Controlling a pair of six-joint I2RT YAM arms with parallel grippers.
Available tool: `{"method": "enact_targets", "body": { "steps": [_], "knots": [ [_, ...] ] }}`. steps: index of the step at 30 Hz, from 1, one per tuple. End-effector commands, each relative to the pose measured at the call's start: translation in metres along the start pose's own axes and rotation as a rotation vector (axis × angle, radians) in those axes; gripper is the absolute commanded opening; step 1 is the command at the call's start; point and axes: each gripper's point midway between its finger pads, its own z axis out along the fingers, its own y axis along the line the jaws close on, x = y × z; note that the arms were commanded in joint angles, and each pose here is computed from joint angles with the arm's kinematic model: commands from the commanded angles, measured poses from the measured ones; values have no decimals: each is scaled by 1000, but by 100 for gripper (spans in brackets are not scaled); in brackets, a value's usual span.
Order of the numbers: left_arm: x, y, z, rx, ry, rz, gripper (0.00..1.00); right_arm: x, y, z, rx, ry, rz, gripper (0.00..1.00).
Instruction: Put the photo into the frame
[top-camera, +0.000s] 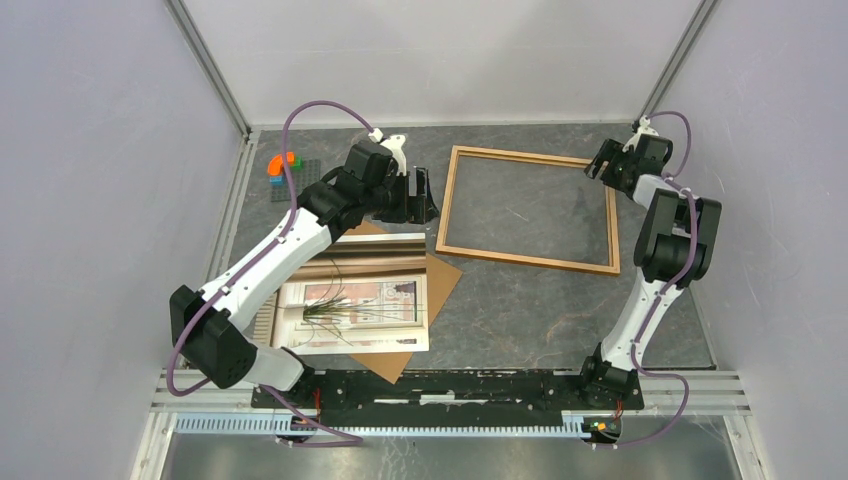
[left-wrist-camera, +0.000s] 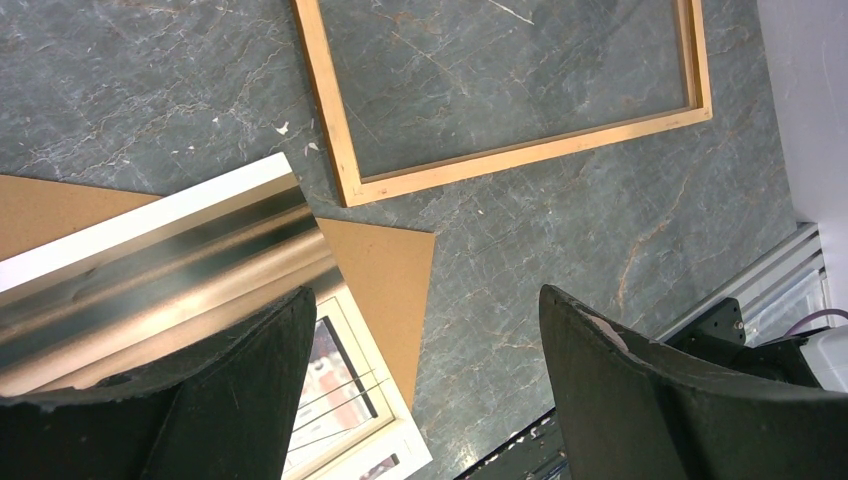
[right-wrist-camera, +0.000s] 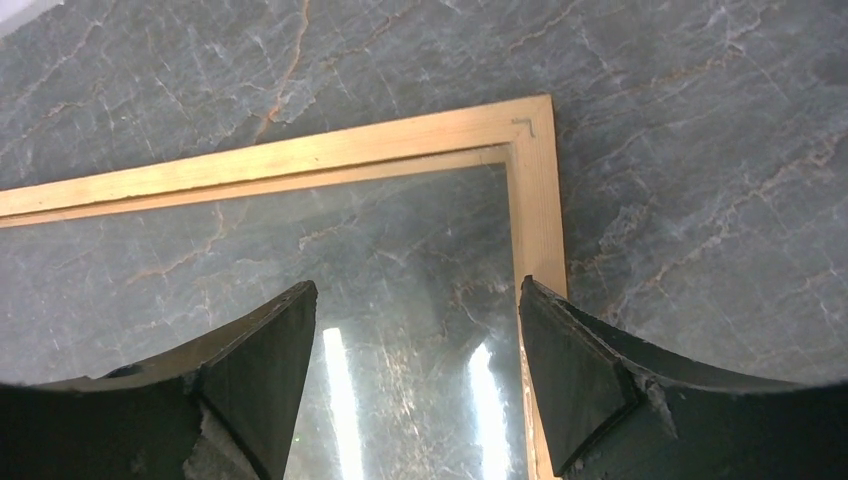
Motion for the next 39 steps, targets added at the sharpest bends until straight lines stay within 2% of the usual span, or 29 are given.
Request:
{"method": "enact_targets", "body": {
  "steps": [1, 15, 24, 32, 39],
  "knots": [
    [-7, -6, -4, 33, -15, 72, 88, -5, 4, 13, -49, -10, 18, 80],
    [-4, -5, 0, 36, -1, 69, 88, -9, 33, 18, -224, -9, 56, 79],
    [1, -1, 9, 28, 19, 54, 88, -19, 46, -4, -344, -38, 138, 79],
    [10, 22, 60, -15, 109, -83, 88, -18, 50, -36, -228, -20, 89, 82],
    [10, 29, 96, -1, 151, -229, 87, 4, 84, -60, -115, 36, -35, 84]
  ]
}}
